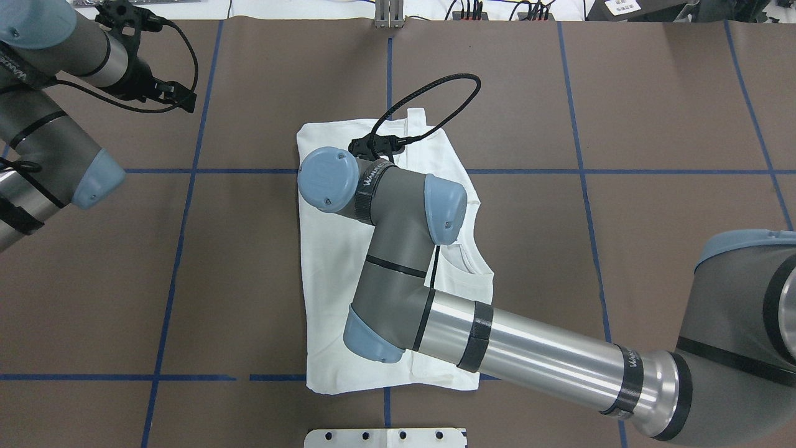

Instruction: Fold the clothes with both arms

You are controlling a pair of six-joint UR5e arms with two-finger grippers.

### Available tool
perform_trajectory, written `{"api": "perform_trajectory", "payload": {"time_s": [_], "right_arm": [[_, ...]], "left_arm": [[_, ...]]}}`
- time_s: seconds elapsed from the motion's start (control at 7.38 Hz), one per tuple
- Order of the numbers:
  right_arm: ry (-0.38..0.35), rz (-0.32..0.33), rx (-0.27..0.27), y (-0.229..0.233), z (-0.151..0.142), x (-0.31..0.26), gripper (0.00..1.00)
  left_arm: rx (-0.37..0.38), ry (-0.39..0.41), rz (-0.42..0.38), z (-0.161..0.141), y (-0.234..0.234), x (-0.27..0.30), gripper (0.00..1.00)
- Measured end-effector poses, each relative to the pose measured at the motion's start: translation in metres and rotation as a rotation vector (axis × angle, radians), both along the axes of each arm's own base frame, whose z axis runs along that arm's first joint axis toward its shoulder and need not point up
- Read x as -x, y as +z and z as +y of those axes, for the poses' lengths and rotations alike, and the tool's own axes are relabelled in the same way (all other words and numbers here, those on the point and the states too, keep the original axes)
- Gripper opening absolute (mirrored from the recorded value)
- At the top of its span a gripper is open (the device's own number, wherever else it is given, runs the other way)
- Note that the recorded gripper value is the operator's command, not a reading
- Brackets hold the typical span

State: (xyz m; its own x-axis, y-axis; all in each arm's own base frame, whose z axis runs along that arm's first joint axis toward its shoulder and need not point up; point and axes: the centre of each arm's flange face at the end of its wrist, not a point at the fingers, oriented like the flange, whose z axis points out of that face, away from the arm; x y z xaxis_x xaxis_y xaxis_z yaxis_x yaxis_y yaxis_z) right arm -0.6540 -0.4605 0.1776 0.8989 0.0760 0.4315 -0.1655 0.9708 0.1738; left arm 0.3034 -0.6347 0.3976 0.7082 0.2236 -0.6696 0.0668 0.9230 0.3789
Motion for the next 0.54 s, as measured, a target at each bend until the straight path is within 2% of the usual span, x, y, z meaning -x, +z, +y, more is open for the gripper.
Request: {"api": "perform_trajectory", "payload": {"time_s": [0.54], "right_arm": [[-0.058,0.086,-0.001,0.017,-0.002,0.003,1.0]], "left_arm": [[0.001,0.002,0.008,0.011,-0.001,-0.001,1.0]]}}
